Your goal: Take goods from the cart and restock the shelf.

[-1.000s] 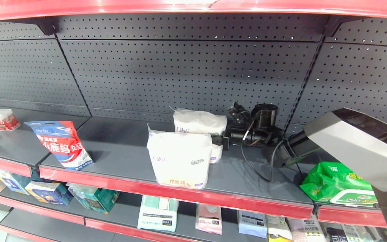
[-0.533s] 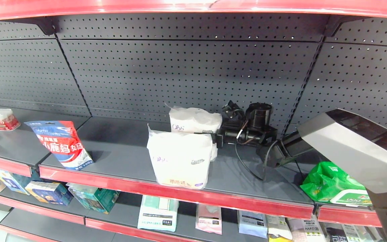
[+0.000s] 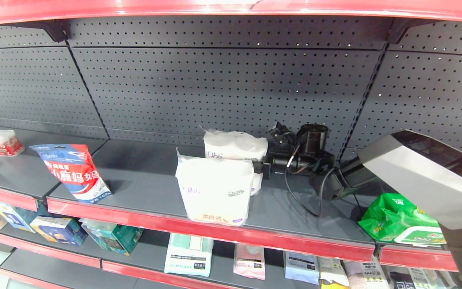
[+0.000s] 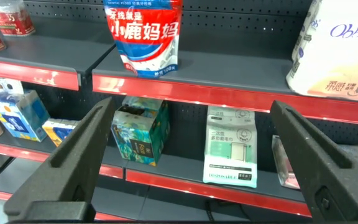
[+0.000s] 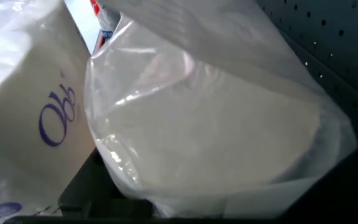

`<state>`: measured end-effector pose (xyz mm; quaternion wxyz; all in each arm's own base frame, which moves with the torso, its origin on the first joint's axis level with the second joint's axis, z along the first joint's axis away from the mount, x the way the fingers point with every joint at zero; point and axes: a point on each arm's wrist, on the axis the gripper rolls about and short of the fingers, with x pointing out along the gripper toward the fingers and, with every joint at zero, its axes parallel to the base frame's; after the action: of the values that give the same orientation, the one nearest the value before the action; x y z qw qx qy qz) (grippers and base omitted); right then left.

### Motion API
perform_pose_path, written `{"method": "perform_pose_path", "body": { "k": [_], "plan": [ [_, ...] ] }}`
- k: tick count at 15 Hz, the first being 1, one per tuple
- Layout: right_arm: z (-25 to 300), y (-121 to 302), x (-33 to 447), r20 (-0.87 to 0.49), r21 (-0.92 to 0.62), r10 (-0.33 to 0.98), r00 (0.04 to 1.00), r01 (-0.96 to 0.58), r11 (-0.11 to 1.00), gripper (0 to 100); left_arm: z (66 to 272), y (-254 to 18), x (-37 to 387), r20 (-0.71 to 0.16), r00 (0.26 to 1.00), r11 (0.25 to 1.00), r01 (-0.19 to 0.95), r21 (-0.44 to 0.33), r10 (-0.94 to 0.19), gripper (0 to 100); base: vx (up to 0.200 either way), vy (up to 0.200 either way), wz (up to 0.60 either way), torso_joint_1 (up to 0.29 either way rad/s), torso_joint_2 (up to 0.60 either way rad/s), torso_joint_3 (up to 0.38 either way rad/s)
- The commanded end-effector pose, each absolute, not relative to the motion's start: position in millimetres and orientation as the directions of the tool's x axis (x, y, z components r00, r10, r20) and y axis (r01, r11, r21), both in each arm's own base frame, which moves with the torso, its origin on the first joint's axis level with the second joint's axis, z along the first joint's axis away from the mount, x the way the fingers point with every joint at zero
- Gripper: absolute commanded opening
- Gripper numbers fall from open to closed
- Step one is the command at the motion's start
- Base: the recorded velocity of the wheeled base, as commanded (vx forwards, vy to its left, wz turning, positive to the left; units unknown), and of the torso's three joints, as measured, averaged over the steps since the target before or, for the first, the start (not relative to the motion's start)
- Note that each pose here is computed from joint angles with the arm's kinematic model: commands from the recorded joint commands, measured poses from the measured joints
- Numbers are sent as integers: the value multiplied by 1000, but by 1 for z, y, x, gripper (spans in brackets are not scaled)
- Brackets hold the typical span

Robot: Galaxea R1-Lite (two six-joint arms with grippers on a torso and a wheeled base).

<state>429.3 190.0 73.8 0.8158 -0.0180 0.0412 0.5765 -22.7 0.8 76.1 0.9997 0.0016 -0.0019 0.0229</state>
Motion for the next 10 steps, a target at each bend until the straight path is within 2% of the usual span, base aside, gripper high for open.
{"method": "perform_pose_path", "body": {
  "k": [1, 10],
  "plan": [
    [70, 189, 428, -98, 15, 938, 332, -942, 335, 0, 76, 1, -23, 5, 999, 999, -46, 3, 46, 100, 0, 0, 0, 0, 0, 0],
    [66, 188, 427, -110, 35, 943, 314, -947, 319, 0, 76, 1, -23, 5, 999, 999, -46, 3, 46, 100, 0, 0, 0, 0, 0, 0]
  ]
}}
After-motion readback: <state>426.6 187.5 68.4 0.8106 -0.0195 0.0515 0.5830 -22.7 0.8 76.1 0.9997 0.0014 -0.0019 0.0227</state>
